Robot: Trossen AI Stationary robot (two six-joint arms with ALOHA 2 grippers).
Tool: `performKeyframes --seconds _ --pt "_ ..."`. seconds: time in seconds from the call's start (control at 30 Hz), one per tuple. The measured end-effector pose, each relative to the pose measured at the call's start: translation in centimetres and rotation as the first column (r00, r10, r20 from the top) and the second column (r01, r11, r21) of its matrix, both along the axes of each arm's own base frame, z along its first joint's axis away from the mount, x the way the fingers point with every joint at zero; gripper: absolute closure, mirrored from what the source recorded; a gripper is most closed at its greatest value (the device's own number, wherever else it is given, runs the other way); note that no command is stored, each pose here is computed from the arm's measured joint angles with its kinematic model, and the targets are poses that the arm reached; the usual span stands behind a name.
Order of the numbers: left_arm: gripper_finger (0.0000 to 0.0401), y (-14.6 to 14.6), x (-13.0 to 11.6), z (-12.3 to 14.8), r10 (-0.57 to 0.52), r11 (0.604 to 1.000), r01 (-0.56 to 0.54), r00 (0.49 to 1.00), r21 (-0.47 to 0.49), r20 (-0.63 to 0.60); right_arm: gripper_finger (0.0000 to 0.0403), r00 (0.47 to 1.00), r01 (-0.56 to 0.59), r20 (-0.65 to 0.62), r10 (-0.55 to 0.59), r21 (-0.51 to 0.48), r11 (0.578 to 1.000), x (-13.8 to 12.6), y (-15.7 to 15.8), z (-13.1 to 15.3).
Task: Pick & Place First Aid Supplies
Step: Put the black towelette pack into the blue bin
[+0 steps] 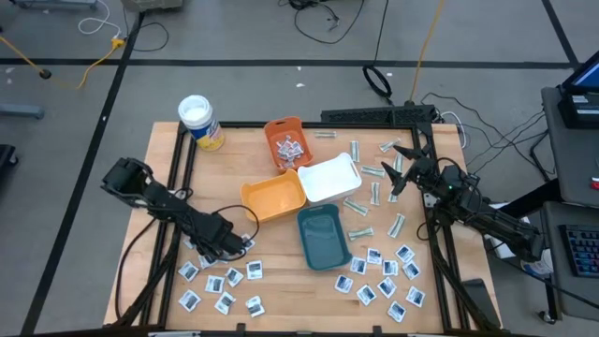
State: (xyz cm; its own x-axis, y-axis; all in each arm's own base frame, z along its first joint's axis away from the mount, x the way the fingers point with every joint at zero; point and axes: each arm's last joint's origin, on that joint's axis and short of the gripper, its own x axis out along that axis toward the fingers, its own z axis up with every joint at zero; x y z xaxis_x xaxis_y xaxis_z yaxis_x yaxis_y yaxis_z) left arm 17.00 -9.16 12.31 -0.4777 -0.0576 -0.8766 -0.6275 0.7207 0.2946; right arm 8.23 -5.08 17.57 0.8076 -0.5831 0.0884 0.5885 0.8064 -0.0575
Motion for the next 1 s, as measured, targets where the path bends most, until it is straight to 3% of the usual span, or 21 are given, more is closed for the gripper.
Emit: performKeyframes --seconds 0.37,0.5,0.73,1.0 --pt "0.0339 -0.3 0.5 -0.2 0.054 0.998 -0.053 0.998 -0.033 0.038 0.0080 1.000 0.000 0.000 0.000 0.000 1.000 0.0 0.0 0.0" --pt "0.0389 -0.5 0.6 -0.3 0.020 0.997 -0.015 0.998 -0.072 0.060 0.0080 1.000 0.000 0.000 0.000 0.000 1.000 0.0 0.0 0.0" --pt "0.0398 -0.5 1.4 0.1 0.006 0.982 0.016 0.993 -0.187 0.114 0.0080 1.000 0.000 0.000 0.000 0.000 1.000 0.0 0.0 0.0" --pt "0.0400 0.4 1.8 6.2 0.121 0.968 -0.031 0.926 -0.248 0.358 0.0080 1.000 0.000 0.000 0.000 0.000 1.000 0.0 0.0 0.0"
